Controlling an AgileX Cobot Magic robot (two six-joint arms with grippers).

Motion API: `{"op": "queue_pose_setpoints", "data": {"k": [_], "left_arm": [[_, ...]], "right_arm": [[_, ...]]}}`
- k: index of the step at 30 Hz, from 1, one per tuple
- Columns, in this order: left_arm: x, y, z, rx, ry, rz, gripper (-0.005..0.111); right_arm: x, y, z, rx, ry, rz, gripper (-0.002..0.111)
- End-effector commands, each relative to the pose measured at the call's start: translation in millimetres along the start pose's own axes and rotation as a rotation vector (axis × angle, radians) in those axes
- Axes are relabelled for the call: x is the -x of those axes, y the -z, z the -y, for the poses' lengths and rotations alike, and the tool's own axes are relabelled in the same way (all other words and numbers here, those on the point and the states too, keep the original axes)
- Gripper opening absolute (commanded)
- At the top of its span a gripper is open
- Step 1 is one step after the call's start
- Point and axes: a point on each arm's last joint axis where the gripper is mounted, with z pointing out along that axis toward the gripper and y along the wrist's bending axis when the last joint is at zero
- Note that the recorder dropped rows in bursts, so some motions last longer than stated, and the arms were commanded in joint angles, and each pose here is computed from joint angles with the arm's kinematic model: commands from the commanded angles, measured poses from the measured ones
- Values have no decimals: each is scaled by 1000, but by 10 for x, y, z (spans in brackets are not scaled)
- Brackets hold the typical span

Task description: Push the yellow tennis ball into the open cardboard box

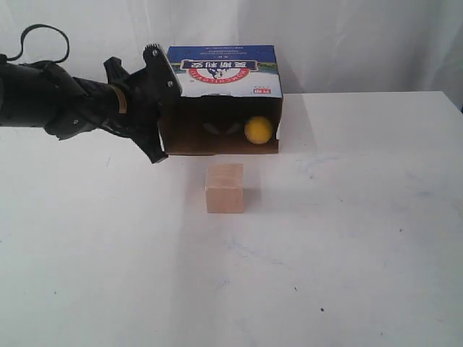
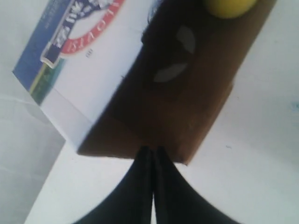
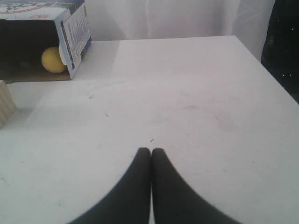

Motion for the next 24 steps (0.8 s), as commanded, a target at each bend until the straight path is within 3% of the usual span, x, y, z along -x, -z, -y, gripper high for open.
{"op": "queue_pose_setpoints", "data": {"k": [1,7,14,21,24], "left_arm": [[-93,150,90,-22,34,-26,0],[-172,389,247,-51,173,-48,0],[-115,926,526,-89,326,-2,0],[-216,1496,812,-110,403,109,0],[-232,1683,853,-90,505,202,0]], "right_arm": [[5,2,0,1,5,12,0],[5,2,0,1,5,12,0],[5,2,0,1,-20,12,0],[5,2,0,1,-20,12,0],[5,2,0,1,-20,12,0]]}}
